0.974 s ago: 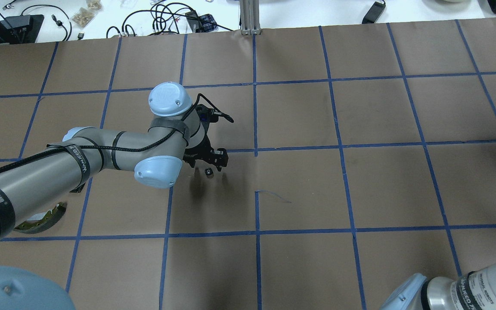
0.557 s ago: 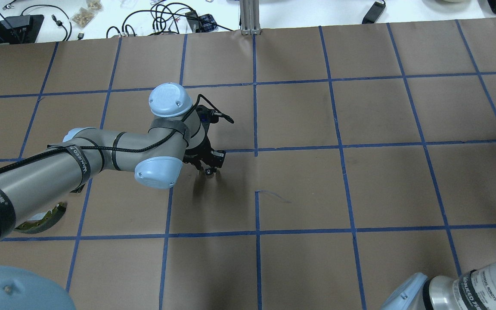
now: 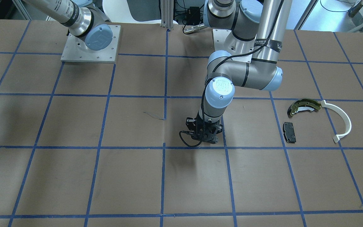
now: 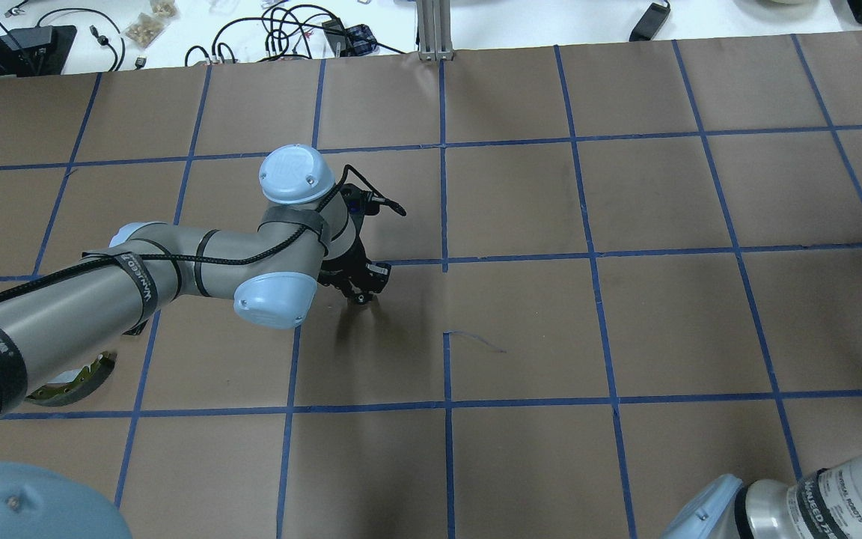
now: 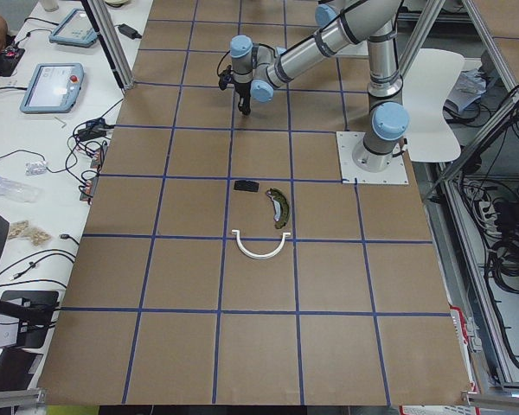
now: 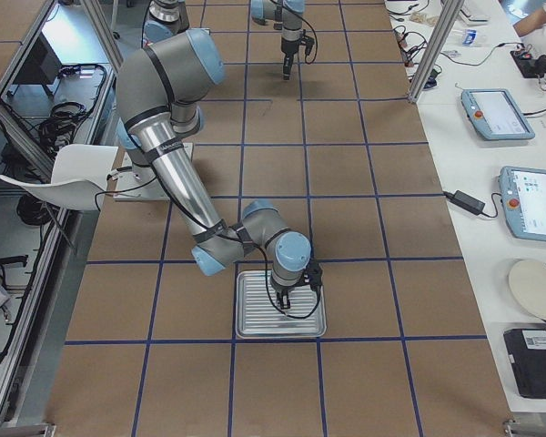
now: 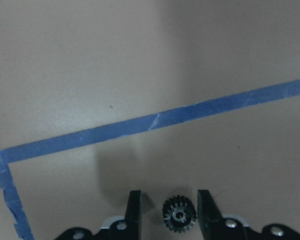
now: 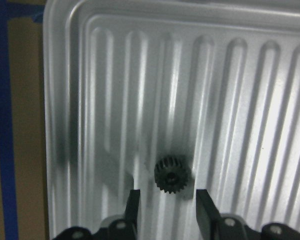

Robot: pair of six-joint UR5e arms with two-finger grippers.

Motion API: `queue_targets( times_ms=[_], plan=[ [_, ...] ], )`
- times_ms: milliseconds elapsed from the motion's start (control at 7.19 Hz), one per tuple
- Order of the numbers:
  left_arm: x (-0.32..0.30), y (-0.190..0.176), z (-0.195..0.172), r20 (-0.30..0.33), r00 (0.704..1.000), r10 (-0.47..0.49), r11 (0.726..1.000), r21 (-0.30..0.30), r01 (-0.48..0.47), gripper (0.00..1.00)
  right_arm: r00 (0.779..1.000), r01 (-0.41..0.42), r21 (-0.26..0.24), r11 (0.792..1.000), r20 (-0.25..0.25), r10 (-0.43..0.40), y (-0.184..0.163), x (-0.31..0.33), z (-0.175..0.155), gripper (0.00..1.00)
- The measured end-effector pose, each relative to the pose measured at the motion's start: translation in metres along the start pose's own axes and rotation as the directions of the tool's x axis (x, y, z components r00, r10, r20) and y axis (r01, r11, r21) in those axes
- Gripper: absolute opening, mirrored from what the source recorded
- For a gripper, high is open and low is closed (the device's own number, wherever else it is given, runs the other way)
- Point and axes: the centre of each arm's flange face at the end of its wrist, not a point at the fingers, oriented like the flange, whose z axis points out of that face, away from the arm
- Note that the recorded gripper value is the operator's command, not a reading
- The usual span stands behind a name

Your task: Place bearing gear from tray to pile

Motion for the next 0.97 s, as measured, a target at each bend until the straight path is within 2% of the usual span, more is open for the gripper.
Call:
queue_targets(
  times_ms=[418, 696, 974],
  plan=[
    [-0.001, 0.000, -0.003, 0.003, 1.000, -0.009, 1.000, -0.008, 0.009, 0.00, 1.000, 0.002, 0.030, 1.000, 0.000, -0.002, -0.007, -0.001, -0.001, 0.53],
    [-0.019, -0.007, -0.032, 0.036, 0.998, -0.045, 0.999, -0.025, 0.046, 0.00, 1.000, 0.001, 0.041, 0.999, -0.002, -0.001, -0.008, 0.000, -0.002, 0.51],
    [-0.088, -0.029, -0.094, 0.080, 0.985, -0.153, 0.985, -0.065, 0.159, 0.00, 1.000, 0.003, 0.040, 0.999, 0.000, -0.003, -0.008, 0.000, 0.000, 0.34]
  ],
)
